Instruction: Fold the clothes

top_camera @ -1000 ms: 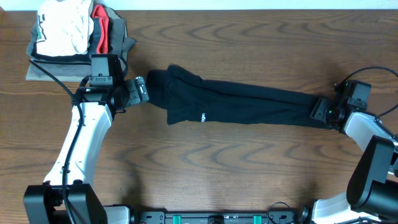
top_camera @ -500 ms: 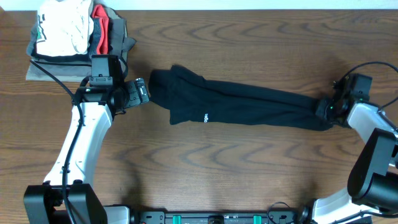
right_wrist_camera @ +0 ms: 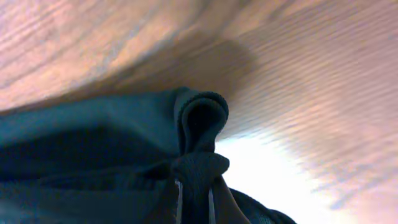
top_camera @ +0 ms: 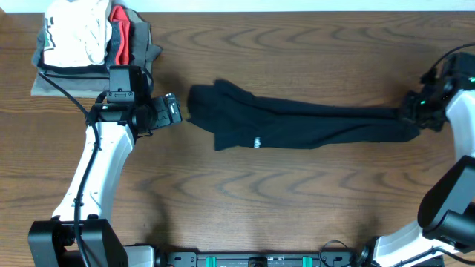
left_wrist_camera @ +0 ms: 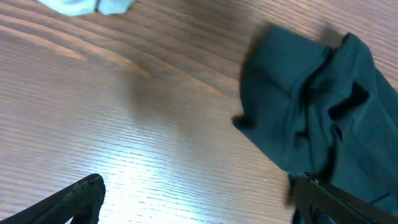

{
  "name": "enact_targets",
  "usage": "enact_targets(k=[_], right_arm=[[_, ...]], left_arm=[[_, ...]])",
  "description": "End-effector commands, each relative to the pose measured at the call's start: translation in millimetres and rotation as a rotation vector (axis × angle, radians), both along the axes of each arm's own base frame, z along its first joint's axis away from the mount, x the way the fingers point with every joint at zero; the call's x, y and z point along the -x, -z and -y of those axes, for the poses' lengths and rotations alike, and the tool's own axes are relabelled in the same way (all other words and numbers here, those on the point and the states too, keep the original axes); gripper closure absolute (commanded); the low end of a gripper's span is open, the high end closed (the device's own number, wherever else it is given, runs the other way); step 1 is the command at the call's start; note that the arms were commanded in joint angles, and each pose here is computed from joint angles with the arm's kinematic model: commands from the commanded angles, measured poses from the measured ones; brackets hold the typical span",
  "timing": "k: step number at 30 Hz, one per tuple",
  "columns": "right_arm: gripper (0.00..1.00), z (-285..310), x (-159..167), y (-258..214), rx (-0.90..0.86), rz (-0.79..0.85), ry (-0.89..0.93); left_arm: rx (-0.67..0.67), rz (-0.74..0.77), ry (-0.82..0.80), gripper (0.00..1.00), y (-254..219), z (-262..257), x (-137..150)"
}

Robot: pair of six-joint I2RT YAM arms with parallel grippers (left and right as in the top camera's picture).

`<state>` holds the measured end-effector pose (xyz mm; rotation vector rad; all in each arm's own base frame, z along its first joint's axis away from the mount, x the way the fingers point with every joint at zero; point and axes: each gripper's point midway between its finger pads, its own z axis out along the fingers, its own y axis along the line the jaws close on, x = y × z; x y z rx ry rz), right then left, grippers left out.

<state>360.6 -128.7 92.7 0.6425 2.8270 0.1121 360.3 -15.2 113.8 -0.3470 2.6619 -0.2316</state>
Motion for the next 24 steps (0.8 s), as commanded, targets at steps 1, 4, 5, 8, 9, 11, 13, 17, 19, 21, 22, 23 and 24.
enact_targets(k=[1, 4, 5, 8, 9, 11, 13, 17, 19, 21, 22, 23, 24], right_arm=[[0.98, 20.5, 2.7, -9.7, 0.024, 0.009, 0.003], [0.98, 27.1, 4.1, -12.1, 0.026, 0.013, 0.02], [0.98, 27.1, 3.4, -12.9, 0.026, 0.015, 0.02], [0.98, 18.5, -2.0, -17.3, 0.014, 0.027, -0.004], [0.98, 12.7, -4.5, -19.0, 0.005, 0.032, -0.019], [0.98, -4.5, -10.0, -21.6, -0.024, 0.042, -0.064], [0.98, -23.8, -14.8, -22.5, -0.055, 0.048, -0.107], [0.98, -70.4, -24.3, -22.7, -0.089, 0.044, -0.177], [0.98, -96.3, -28.6, -23.0, -0.094, 0.044, -0.226], [0.98, -117.7, -30.8, -23.0, -0.097, 0.043, -0.261], [0.98, -129.9, -31.5, -23.1, -0.099, 0.041, -0.279], [0.97, -141.2, -32.3, -23.2, -0.098, 0.042, -0.297], [0.97, -151.2, -33.4, -23.5, -0.096, 0.045, -0.311]], left_arm=[[0.027, 0.035, 0.03, 0.02, -13.0, 6.8, -3.3], [0.032, 0.035, 0.039, 0.02, -13.1, 10.1, -3.0], [0.04, 0.035, 0.045, 0.02, -13.4, 12.4, -3.0], [0.049, 0.043, 0.051, 0.02, -14.5, 14.3, -4.4], [0.049, 0.045, 0.051, 0.02, -14.8, 14.2, -4.9], [0.049, 0.051, 0.051, 0.02, -15.5, 14.2, -6.1], [0.049, 0.057, 0.051, 0.02, -16.2, 14.2, -7.4], [0.049, 0.062, 0.051, 0.02, -16.8, 14.2, -8.4], [0.048, 0.065, 0.051, 0.02, -17.2, 14.2, -9.0], [0.048, 0.067, 0.051, 0.02, -17.4, 14.2, -9.4], [0.048, 0.068, 0.051, 0.02, -17.6, 14.2, -9.8], [0.048, 0.07, 0.051, 0.02, -17.8, 14.2, -10.1], [0.048, 0.072, 0.051, 0.02, -18.1, 14.2, -10.6]])
